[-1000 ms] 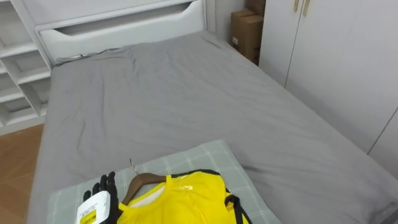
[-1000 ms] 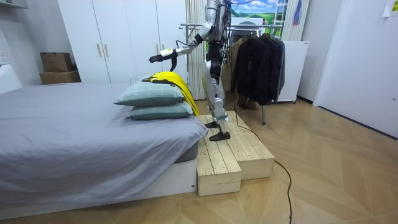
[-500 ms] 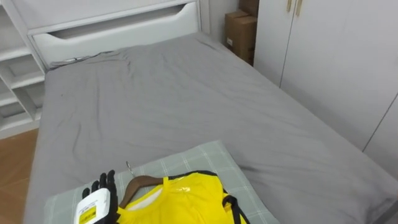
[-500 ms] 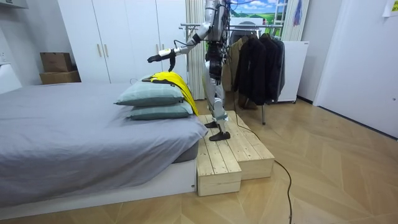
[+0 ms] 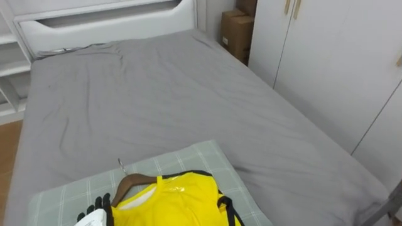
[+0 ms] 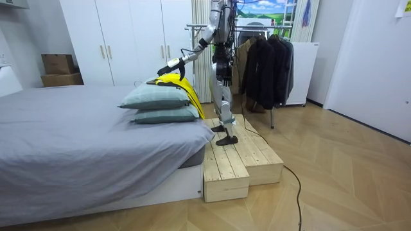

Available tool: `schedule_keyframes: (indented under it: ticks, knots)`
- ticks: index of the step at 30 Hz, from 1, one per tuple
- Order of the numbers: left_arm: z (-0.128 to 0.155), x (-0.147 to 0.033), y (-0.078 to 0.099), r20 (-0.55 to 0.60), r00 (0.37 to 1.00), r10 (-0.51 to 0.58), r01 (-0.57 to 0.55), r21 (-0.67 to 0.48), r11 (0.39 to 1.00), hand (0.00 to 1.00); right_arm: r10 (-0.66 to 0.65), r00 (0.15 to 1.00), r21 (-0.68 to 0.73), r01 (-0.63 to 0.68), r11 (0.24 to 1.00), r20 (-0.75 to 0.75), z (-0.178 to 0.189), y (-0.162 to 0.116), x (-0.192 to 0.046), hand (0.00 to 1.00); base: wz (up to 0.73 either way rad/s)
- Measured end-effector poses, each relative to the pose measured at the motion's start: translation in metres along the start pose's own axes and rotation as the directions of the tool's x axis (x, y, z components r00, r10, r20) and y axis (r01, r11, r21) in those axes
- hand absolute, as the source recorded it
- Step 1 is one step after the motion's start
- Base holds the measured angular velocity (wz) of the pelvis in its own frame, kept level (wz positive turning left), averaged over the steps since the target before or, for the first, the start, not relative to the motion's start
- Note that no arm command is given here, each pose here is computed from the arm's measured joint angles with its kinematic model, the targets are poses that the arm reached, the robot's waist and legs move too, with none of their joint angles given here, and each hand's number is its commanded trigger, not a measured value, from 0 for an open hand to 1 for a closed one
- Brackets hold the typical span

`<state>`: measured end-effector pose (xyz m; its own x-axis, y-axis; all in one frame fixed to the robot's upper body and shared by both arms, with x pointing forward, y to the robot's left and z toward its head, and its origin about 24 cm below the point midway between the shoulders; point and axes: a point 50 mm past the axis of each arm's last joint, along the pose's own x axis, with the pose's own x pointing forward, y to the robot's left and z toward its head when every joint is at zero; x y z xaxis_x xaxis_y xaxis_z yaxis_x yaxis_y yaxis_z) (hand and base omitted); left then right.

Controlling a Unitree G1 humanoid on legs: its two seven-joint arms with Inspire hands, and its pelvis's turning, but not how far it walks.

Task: Hang clothes

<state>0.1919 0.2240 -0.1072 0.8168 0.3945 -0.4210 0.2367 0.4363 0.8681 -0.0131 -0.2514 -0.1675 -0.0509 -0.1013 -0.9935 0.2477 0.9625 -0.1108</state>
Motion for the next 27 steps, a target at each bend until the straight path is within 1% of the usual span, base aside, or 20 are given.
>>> schedule_keyframes:
  ticks: [2,4,5,8,10,15,22,27]
  knots:
    - [-0.001,0.001,0.0,-0.015,1.0,-0.006,0.006,-0.016,1.0,0.0,0.001,1.0,-0.027,-0.001,1.0,0.001,0.002,0.002,0.0,0.0,-0.14]
    - [-0.001,0.003,-0.002,-0.029,0.999,-0.024,0.023,-0.009,1.0,0.0,0.003,1.0,-0.047,-0.003,0.999,-0.001,0.002,0.003,0.0,0.0,0.0]
    - [0.0,0.004,-0.001,-0.03,0.999,-0.022,0.022,-0.01,1.0,0.0,0.005,1.0,-0.068,-0.004,0.998,0.005,0.007,0.005,0.0,0.0,0.03]
    - [0.008,0.012,0.008,-0.025,1.0,-0.002,0.002,-0.027,1.0,0.0,-0.003,1.0,-0.074,0.004,0.997,0.014,0.012,0.007,0.0,0.0,-0.02]
    - [0.008,0.014,0.008,-0.031,0.999,-0.007,0.006,-0.03,1.0,0.0,-0.013,1.0,-0.068,0.014,0.998,0.021,0.014,0.007,0.0,0.0,-0.03]
    - [0.017,0.022,0.015,-0.024,1.0,0.003,-0.004,-0.029,1.0,0.0,-0.008,0.999,-0.052,0.01,0.999,0.032,0.016,0.01,0.0,0.0,0.02]
    - [0.015,0.024,0.018,-0.04,0.999,0.009,-0.011,-0.049,0.999,0.0,-0.005,0.999,-0.039,0.007,0.999,0.042,0.02,0.011,0.0,0.0,0.0]
    - [0.008,0.027,0.023,-0.066,0.998,0.013,-0.016,-0.045,0.999,0.0,0.002,0.999,-0.03,0.0,1.0,0.055,0.025,0.013,0.0,0.0,0.04]
